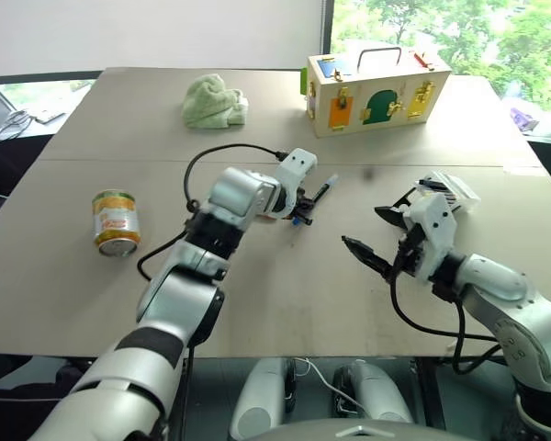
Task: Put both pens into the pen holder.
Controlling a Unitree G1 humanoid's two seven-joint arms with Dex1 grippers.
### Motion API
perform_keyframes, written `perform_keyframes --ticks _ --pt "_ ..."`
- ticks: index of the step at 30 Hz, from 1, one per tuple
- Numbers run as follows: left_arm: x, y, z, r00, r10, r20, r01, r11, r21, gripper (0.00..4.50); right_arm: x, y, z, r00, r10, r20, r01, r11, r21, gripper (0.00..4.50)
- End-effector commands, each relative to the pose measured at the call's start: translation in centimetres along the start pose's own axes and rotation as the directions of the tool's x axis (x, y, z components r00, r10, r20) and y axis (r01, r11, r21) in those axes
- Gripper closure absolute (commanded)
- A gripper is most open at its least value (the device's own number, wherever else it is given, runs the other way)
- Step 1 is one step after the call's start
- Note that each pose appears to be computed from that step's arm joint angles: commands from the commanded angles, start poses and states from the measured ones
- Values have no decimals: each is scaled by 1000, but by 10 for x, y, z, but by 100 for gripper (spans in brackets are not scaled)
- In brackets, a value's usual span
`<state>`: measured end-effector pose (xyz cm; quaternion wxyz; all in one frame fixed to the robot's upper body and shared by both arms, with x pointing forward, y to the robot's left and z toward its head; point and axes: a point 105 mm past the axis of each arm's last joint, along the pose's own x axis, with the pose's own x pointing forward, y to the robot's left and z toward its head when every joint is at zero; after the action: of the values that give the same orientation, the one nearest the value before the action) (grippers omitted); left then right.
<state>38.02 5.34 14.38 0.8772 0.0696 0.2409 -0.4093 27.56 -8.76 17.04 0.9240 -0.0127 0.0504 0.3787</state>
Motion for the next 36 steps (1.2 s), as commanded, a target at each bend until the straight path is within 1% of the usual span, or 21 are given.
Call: perform_keyframes --ticks 1,3,6,7,9,12,15,16,18,19,20,22,25,27,29,30,31,33,34,35,36 --pt "-39 -27 42 966 -127 224 92 983 158 446 5 2 12 999 27 31 -30 994 105 0" --pt "-52 -40 39 953 -177 246 126 969 211 446 12 2 18 998 41 54 -50 983 179 0" --pt "-71 -66 31 918 -255 305 124 912 390 446 25 -12 26 997 4 80 -31 940 339 0" --pt "-74 -74 24 911 -290 294 158 902 402 446 27 -15 30 996 5 94 -39 931 364 0" --pt "-75 -76 18 908 -306 285 187 906 380 446 29 -15 38 992 27 127 -76 914 398 0" --pt "-78 -76 15 908 -316 274 195 899 392 450 28 -17 54 981 42 190 -122 894 431 70" --pt "-82 -76 9 909 -327 259 209 894 397 450 25 -18 60 977 53 205 -142 884 445 217" --pt "-83 -76 8 910 -328 255 209 892 400 450 24 -18 62 976 59 210 -151 880 451 291" --pt "-83 -74 8 911 -316 265 192 894 406 450 23 -17 62 976 69 206 -158 877 455 363" --pt "-82 -72 10 911 -309 272 181 895 408 450 22 -16 61 977 75 199 -159 878 452 415" --pt "-82 -71 12 909 -306 284 172 895 412 450 21 -14 61 978 82 193 -162 879 449 434" --pt "-82 -70 16 904 -296 308 153 897 415 450 19 -12 60 978 89 189 -166 879 447 434" --pt "-82 -72 16 886 -339 315 220 907 359 450 17 -11 62 978 83 189 -160 883 441 434" --pt "-85 -69 22 874 -323 362 200 920 338 450 15 -11 64 978 76 193 -154 890 430 434" --pt "-90 -65 34 853 -313 418 204 936 286 361 11 -15 69 979 48 196 -121 916 383 450" --pt "-93 -64 36 843 -322 430 226 939 261 338 8 -18 74 979 21 201 -89 938 336 450" --pt "-96 -61 37 842 -320 434 232 942 244 285 4 -22 79 980 -10 200 -47 960 278 450" --pt "-100 -57 34 848 -315 425 227 942 246 188 -5 -28 89 977 -54 205 18 984 175 450" --pt "-101 -54 32 859 -298 416 206 946 251 166 -10 -33 96 975 -84 208 58 990 128 450" --pt "-102 -52 30 866 -286 410 193 948 255 100 -13 -36 100 972 -102 212 83 992 98 450" --pt "-103 -51 25 874 -283 395 191 947 257 79 -18 -39 106 970 -123 211 117 992 39 450"
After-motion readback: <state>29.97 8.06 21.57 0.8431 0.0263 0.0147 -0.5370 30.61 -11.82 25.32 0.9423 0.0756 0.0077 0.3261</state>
